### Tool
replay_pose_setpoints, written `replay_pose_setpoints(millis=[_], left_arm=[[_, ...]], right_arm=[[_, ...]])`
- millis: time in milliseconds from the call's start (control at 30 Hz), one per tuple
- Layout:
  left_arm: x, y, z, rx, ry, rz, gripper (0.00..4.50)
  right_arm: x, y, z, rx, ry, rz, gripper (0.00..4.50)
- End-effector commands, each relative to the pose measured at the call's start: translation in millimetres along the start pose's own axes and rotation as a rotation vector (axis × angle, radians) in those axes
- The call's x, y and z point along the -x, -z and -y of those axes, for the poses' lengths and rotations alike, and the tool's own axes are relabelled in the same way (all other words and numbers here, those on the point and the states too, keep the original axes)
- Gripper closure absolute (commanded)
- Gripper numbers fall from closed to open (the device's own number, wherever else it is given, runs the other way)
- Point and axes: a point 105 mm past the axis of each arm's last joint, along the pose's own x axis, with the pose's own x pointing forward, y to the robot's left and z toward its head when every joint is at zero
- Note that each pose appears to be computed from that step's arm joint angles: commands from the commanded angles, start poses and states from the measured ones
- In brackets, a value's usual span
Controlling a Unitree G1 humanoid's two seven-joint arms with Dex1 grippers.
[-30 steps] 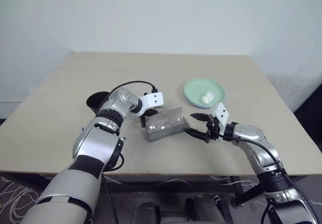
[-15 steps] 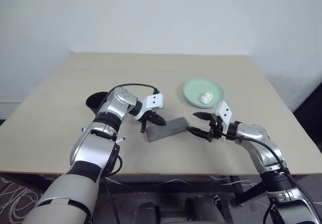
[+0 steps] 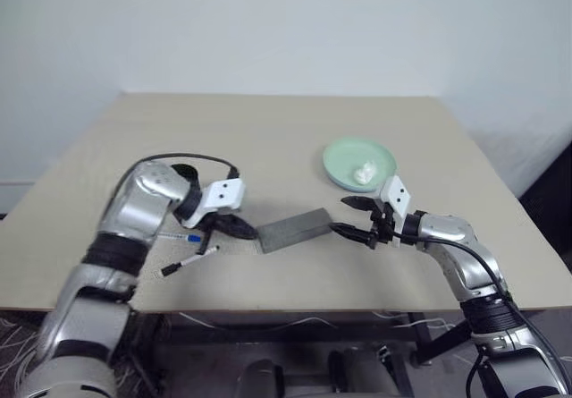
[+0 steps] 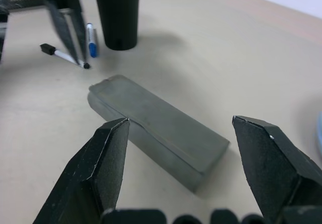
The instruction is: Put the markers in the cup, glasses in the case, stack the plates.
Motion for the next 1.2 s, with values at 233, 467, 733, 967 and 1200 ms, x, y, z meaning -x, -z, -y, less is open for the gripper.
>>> replay_pose_setpoints(millis=[233,467,733,967,1200], left_arm=[[21.3,-6.1,30.6,0.025,-0.074,0.026,4.47],[34.0,16.5,33.3,0.179,-0.230,0.049,4.47],[42.6,51.1,51.4,0.350,-0.304,0.037,4.10],[48.5,68.1,47.4,0.415,-0.329,0.021,1.92],[52.2,81.2,46.7,0.437,-0.284,-0.025,0.58]], right_arm=[[-5.3,-15.7,3.3,0.042,-0.030,0.046,0.94],[-6.7,-16.7,5.1,0.047,-0.048,0.043,0.94],[-6.5,-17.3,7.9,0.050,-0.057,0.038,0.94],[-9.3,-17.6,8.0,0.050,-0.077,0.030,0.94],[-9.4,-18.8,10.4,0.053,-0.073,0.031,0.94]])
